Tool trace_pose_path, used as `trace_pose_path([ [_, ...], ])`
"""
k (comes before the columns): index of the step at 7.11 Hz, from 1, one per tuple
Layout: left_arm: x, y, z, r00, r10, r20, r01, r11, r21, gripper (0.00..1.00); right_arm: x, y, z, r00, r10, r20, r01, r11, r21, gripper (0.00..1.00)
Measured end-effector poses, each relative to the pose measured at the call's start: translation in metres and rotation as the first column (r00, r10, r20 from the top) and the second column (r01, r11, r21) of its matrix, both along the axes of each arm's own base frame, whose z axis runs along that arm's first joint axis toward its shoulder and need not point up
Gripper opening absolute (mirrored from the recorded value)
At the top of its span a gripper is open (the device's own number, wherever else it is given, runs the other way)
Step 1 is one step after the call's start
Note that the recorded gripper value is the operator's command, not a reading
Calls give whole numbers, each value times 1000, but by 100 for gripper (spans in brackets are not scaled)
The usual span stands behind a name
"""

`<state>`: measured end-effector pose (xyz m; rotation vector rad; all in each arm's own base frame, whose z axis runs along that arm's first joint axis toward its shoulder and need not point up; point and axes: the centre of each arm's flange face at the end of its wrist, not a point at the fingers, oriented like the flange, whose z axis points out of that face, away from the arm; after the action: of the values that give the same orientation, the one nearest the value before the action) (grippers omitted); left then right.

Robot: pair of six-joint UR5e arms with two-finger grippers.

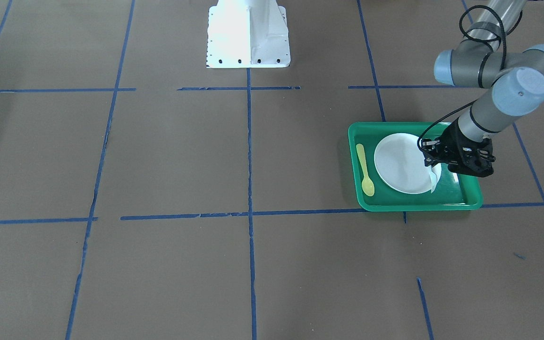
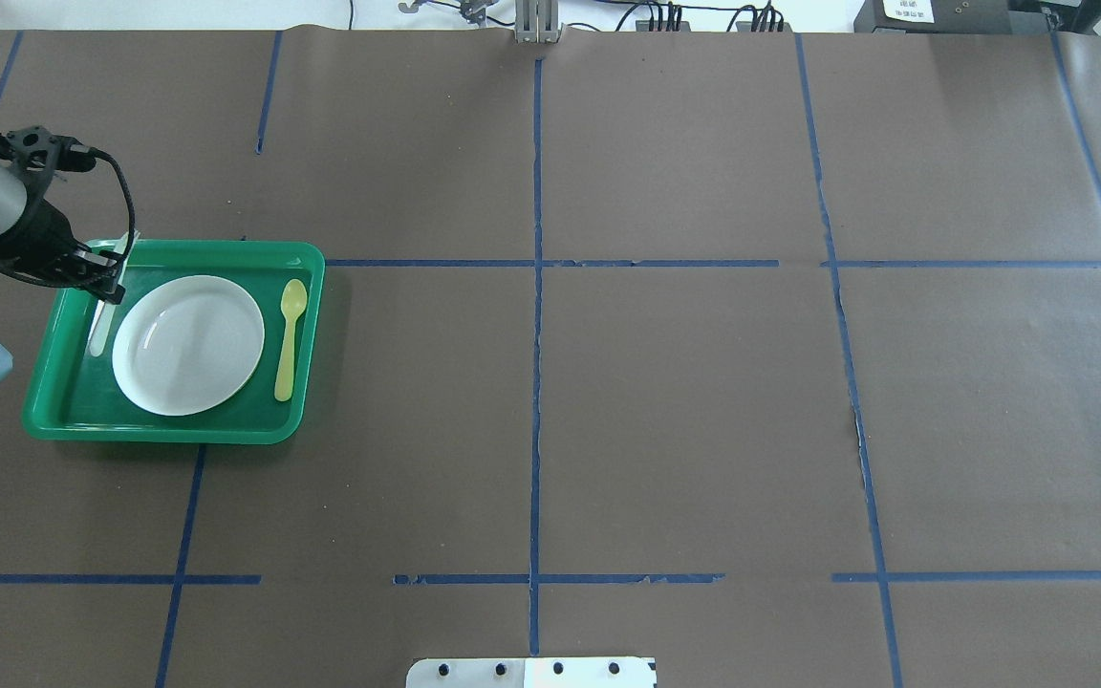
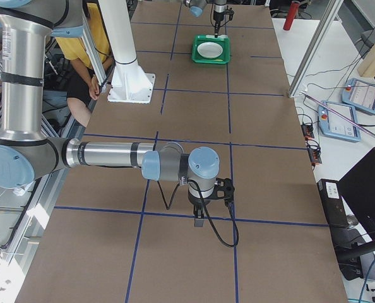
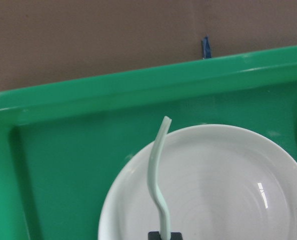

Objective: Place fork
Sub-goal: 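Lift the fork off the plate and carry it toward the tray's edge, then lower the fork onto the tray beside the plate and open the left gripper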

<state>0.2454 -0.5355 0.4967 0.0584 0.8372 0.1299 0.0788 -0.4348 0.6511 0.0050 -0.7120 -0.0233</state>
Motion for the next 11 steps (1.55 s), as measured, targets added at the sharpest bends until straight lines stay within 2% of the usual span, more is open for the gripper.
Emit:
trace_pose_path([
  [3, -8, -10, 44, 999, -9, 48, 13, 997, -78, 0, 0, 0, 0, 1000, -1, 0, 1, 1000, 1, 100],
  [6, 1, -11, 56, 998, -19, 58, 26, 992, -123, 0, 0, 0, 0, 1000, 0, 0, 0, 1000, 0, 100],
  [7, 6, -9, 57, 998, -18, 59, 25, 991, -130, 38, 0, 0, 0, 1000, 0, 0, 0, 1000, 0, 100],
  [8, 8, -8, 57, 998, -16, 58, 23, 991, -130, 95, 0, 0, 0, 1000, 0, 0, 0, 1000, 0, 100],
  [9, 9, -8, 57, 998, -13, 56, 20, 992, -127, 99, 0, 0, 0, 1000, 0, 0, 0, 1000, 0, 100],
  [10, 9, -8, 54, 999, -10, 53, 16, 993, -119, 94, 0, 0, 0, 1000, 0, 0, 0, 1000, 0, 100],
  [11, 8, -7, 48, 999, 0, 47, 4, 995, -99, 94, 0, 0, 0, 1000, 1, 0, -1, 1000, 0, 100],
])
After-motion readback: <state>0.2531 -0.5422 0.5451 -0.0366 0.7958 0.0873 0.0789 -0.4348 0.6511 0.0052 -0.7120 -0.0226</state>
